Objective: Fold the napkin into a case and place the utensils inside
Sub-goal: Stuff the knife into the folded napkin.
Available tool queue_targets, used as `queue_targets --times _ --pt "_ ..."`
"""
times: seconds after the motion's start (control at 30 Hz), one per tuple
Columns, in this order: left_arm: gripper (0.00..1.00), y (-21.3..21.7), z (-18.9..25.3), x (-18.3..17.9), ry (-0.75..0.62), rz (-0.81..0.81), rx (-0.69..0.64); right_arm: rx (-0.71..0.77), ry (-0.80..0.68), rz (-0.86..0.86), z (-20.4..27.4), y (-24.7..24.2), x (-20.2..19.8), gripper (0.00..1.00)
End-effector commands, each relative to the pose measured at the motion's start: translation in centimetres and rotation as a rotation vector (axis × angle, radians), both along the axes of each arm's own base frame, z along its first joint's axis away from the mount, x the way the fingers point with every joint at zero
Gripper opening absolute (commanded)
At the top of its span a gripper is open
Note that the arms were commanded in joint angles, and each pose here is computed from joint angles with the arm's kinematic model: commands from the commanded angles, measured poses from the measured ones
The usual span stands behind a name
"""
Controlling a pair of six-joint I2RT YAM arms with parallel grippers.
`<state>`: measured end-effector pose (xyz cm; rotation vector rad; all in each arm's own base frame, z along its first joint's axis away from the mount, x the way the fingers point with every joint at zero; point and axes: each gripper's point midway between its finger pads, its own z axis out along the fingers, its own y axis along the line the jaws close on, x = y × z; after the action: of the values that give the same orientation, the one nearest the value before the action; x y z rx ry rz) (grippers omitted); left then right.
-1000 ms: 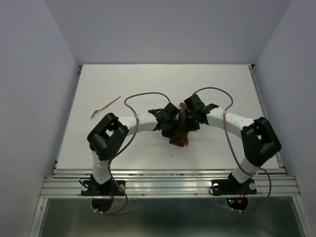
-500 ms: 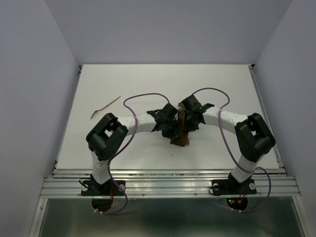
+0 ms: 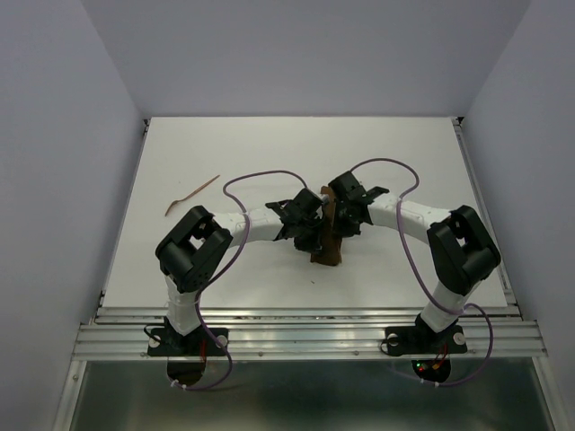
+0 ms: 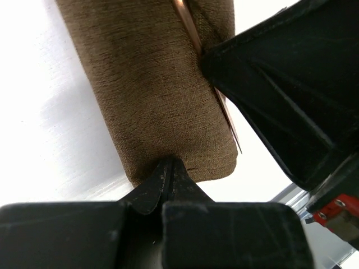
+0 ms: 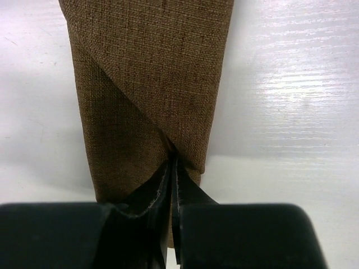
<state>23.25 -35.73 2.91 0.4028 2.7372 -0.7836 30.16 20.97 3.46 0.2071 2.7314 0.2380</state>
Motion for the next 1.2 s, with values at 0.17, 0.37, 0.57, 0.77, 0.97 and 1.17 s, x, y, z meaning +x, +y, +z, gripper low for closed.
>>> queue_targets --times 0.17,0.37,0.57,0.77,0.97,1.17 --pt "0.00 0.6 0.3 -0.8 0.011 -0.006 -0.002 0.045 -0.085 -0.030 3.7 1.1 1.8 0.02" --pt "0.00 0.6 0.1 -0.9 0.016 -0.006 0.001 0.047 -0.081 -0.017 3.7 1.3 1.9 0.01" --pt "0.00 0.6 0.1 -0.9 0.015 -0.008 -0.001 0.003 -0.073 -0.025 2.8 0.6 1.8 0.15" --pt "0.00 0.7 -0.1 -1.0 0.018 -0.008 0.002 -0.029 -0.057 -0.027 1.5 0.3 1.9 0.22" --pt "0.00 0.7 -0.2 -1.0 0.021 -0.007 0.002 -0.029 -0.036 -0.017 0.1 0.6 2.0 0.23" --pt "0.00 0.7 -0.2 -1.0 0.021 -0.007 0.002 -0.036 -0.019 -0.013 -0.9 0.6 1.8 0.23"
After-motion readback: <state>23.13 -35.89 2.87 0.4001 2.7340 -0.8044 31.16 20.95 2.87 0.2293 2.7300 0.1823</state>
